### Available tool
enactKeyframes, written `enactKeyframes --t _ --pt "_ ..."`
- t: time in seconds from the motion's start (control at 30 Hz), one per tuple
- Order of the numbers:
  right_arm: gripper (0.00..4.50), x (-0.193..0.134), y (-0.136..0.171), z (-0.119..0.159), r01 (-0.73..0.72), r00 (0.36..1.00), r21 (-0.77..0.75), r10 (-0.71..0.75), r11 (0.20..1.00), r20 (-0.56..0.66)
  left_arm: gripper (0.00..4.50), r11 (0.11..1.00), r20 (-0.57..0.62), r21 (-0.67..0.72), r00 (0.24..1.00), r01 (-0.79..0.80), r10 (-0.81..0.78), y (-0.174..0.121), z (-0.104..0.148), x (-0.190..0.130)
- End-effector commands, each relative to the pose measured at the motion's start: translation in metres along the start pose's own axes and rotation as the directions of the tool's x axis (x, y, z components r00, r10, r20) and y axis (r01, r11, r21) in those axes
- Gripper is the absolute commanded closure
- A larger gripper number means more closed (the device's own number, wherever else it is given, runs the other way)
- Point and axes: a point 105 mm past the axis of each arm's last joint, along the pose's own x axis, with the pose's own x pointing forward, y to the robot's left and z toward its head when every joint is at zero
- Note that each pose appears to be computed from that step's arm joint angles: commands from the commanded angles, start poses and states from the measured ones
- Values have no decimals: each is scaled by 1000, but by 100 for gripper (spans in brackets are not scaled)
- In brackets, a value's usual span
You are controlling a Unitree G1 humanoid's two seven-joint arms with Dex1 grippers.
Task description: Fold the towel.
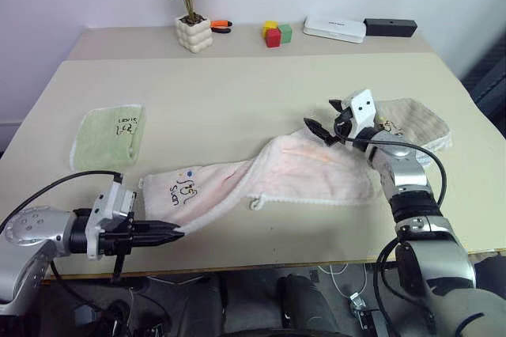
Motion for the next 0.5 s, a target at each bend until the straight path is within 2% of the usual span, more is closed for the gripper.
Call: enactKeyframes --t 0.03,0.2,0.37,0.5 --pt "0 6 -9 10 -9 999 -30 8 1000 -35 440 999 -5 42 1000 -11 12 -3 3 0" --pt "0 6 -8 -10 -96 977 0 95 995 -191 440 998 -9 59 1000 -23 24 -2 2 4" --pt "0 4 -6 -11 -175 949 94 193 980 -248 440 997 -2 71 1000 -26 26 -1 5 9" --pt "0 1 -6 -19 -192 926 97 213 977 -313 440 996 6 81 999 -33 33 1 7 12"
